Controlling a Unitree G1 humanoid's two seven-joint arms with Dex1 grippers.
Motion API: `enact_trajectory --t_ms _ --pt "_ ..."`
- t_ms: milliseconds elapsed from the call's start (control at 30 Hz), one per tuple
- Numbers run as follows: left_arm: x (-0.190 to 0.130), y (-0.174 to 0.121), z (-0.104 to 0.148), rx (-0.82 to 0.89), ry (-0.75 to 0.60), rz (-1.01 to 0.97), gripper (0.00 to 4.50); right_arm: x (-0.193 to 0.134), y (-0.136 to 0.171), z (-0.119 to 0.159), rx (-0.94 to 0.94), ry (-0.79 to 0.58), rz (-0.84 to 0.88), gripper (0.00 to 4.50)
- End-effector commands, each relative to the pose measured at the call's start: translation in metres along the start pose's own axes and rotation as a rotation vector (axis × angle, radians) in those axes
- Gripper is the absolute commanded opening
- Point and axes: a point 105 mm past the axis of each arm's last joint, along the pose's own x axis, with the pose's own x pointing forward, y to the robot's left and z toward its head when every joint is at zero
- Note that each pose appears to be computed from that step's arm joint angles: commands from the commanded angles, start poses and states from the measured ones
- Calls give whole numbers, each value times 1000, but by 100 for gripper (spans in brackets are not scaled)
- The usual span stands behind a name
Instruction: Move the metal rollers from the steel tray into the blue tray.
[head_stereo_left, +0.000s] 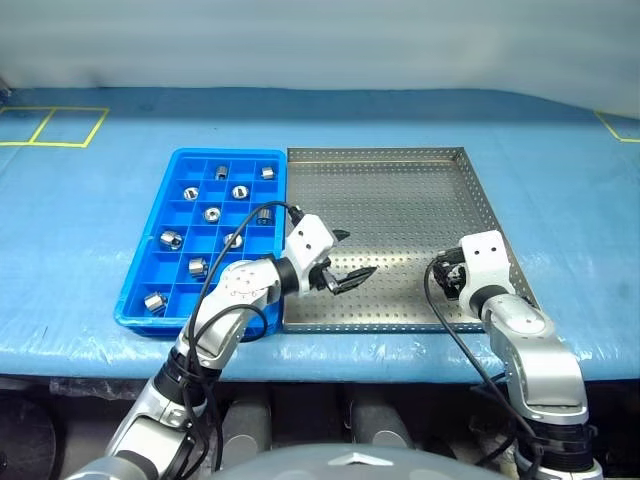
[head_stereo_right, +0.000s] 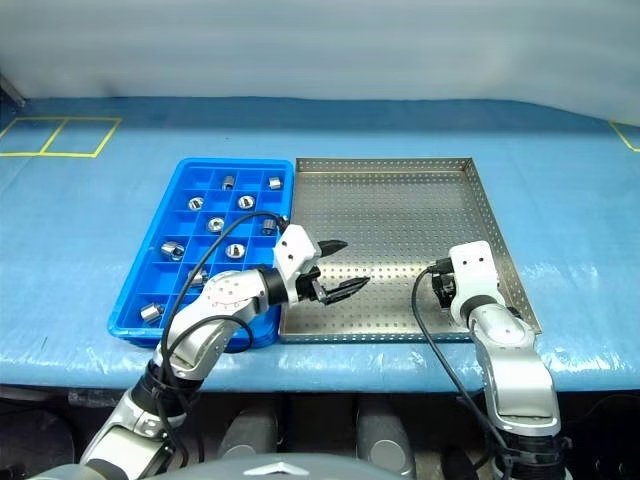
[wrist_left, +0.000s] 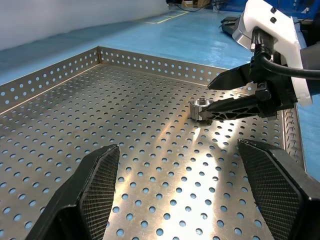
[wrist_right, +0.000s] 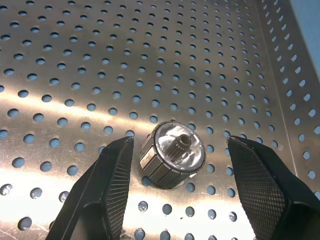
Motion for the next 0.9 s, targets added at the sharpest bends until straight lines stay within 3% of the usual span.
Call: enact_trajectory --t_ms 33,100,200,467,767,900 --pt "-3 -1 11 26 -37 10 413 -1 -8 7 9 -29 -33 315" --pt "-3 0 11 26 -37 15 413 0 -8 7 15 -21 -35 315" --pt "-3 2 11 27 -34 27 413 1 -8 4 26 -5 -29 254" --pt "-3 4 11 30 -32 38 413 1 -7 4 31 1 -30 1" --pt "-3 5 10 33 -28 50 413 1 -4 9 32 -19 -19 1" --pt "-3 6 10 34 -26 56 413 -3 7 27 43 -101 54 1"
